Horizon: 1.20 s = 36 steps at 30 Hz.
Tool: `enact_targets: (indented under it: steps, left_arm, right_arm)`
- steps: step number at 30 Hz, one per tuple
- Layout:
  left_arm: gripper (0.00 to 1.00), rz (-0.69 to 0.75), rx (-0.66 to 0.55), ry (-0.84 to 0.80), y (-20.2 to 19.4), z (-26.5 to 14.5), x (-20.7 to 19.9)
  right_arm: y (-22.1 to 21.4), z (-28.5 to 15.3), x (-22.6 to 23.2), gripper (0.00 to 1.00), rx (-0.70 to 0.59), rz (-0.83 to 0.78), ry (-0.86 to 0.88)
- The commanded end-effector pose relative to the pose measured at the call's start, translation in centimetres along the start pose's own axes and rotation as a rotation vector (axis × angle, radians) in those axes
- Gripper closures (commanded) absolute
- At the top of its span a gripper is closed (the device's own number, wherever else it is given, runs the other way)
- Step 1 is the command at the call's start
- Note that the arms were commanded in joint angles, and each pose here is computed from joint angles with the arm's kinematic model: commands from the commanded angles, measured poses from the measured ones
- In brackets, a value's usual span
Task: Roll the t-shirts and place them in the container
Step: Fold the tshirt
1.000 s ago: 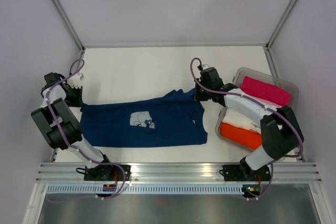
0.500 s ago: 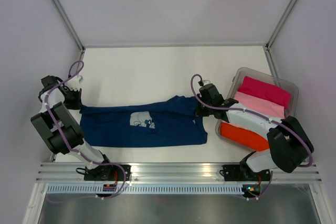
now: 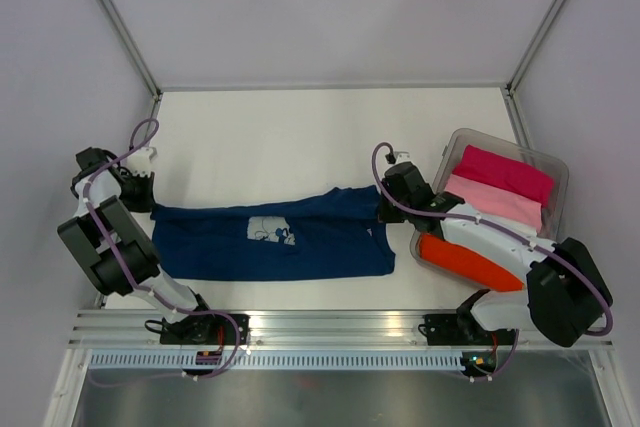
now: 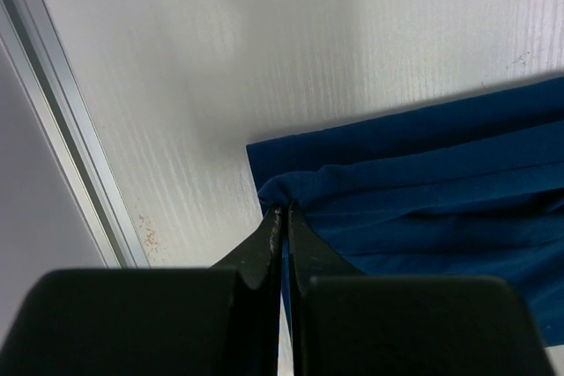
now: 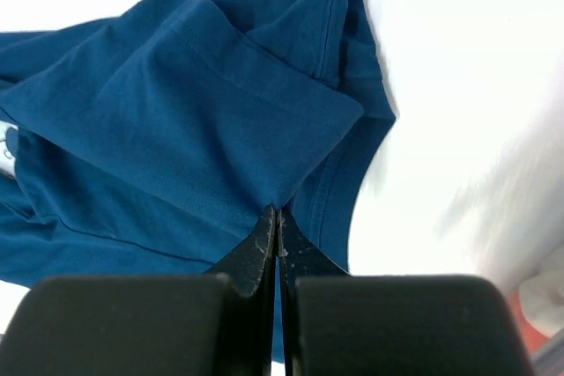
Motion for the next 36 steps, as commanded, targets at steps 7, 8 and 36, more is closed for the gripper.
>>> enact_targets:
  steps: [7, 8, 36]
  left_arm:
    - [0.98, 0.048, -0.047, 0.001, 0.1, -0.7, 0.0]
    - [0.98, 0.042, -0.037, 0.000, -0.3, -0.5, 0.0]
    - [0.59, 0.064, 0.032, 0.057, -2.1, -1.5, -0.2]
  right_arm:
    - [-3.1, -0.2, -1.1, 1.00, 0.036, 0.006, -0.060]
    - [-3.3, -0.1, -1.2, 1.00, 0.039, 0.017, -0.059]
    - [1.4, -3.3, 1.7, 0.48, -0.076, -0.088, -0.093]
Point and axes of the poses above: each gripper's point midway between its finger pads, its own z axis out along the fingers, its own x axis along the line the jaws close on, y = z × x, the point moved 4 cm from there along -z, back along the fingers, and after that the axes turned 12 degrees about z, right-handed, at the moved point
